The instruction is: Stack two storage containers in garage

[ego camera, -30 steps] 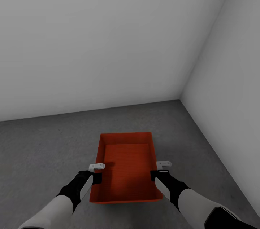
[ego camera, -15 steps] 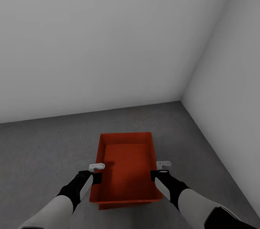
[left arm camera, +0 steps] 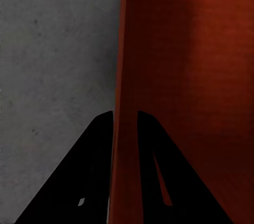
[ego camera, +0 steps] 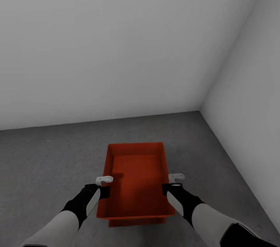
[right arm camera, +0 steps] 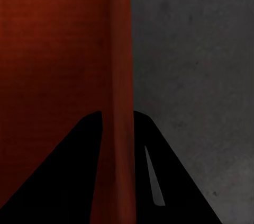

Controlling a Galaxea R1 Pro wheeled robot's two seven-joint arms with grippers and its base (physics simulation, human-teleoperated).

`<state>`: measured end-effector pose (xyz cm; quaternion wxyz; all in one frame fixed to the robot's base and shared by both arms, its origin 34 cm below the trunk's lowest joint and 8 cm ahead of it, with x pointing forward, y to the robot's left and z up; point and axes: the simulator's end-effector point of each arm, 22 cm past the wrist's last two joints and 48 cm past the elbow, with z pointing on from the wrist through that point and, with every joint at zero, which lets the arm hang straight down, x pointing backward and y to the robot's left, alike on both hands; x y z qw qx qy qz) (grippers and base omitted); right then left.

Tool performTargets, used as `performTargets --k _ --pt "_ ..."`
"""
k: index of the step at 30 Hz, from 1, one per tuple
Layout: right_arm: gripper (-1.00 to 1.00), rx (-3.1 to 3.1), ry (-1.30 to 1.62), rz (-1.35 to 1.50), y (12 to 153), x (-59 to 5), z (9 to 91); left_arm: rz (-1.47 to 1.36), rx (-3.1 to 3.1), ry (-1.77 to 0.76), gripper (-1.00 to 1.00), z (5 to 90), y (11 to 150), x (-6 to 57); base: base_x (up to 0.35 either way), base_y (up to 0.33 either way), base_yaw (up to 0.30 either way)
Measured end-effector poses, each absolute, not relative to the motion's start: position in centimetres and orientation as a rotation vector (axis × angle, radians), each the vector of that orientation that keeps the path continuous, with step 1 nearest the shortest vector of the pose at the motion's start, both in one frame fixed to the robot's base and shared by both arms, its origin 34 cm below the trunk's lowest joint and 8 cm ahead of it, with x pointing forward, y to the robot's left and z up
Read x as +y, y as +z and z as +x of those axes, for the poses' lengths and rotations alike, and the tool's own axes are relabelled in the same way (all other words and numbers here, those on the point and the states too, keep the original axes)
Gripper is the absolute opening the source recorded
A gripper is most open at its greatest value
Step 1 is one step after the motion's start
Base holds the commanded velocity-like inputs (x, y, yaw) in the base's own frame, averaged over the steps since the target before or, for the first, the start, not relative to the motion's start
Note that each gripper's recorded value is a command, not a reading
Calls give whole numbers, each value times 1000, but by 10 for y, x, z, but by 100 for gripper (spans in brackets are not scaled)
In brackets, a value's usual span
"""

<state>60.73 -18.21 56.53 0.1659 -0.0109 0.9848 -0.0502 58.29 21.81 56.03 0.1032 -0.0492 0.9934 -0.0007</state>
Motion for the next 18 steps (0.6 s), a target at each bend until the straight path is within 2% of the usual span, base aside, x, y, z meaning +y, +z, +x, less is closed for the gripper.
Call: performTargets --k 18 --pt "-100 2806 -143 -31 565 -182 607 -145 2932 -1 -100 583 560 218 0 0 3"
